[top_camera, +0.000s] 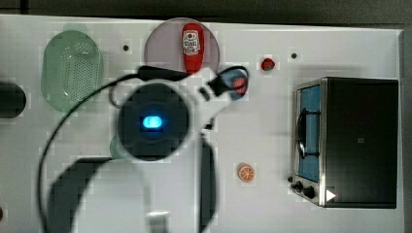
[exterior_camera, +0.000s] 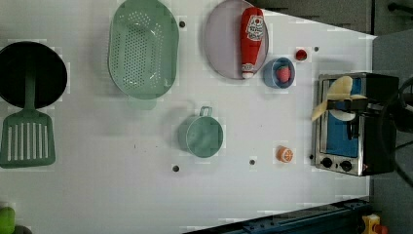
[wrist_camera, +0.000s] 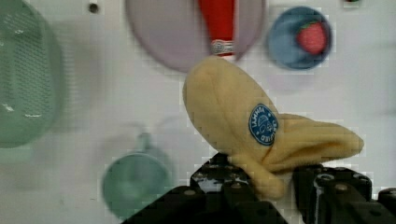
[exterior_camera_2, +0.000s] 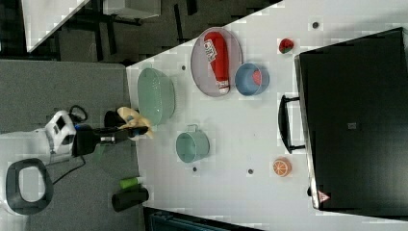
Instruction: Pick Banana and place it in mug.
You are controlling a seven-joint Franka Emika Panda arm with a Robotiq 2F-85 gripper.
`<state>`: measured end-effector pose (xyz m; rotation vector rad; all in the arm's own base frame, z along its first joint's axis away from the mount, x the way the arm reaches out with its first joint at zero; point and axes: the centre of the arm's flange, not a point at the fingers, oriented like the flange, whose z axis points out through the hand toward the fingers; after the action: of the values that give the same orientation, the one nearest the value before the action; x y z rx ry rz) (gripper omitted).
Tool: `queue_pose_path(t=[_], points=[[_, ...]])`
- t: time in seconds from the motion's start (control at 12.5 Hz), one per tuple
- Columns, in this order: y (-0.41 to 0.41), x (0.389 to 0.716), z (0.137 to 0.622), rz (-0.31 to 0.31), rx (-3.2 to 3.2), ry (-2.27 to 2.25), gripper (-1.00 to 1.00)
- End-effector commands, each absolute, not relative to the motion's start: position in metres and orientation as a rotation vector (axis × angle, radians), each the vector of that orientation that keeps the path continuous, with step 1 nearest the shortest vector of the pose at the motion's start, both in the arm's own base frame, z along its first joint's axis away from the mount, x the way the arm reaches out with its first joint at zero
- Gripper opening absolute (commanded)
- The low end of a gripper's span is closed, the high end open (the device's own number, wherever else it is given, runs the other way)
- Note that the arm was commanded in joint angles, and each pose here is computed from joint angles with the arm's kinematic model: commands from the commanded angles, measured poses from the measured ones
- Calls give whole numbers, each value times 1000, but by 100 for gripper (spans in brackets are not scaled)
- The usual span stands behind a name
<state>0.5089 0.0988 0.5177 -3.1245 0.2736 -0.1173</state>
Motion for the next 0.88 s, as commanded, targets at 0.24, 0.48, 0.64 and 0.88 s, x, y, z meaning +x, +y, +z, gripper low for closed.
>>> queue_pose_path(t=[0.24, 0.48, 0.64, 0.88], points=[[223, 469, 460, 77, -3139, 550, -30], [244, 465, 407, 123, -3113, 625, -30], [248, 468, 372, 81, -3075, 612, -30], [245, 463, 328, 109, -3064, 614, -30]])
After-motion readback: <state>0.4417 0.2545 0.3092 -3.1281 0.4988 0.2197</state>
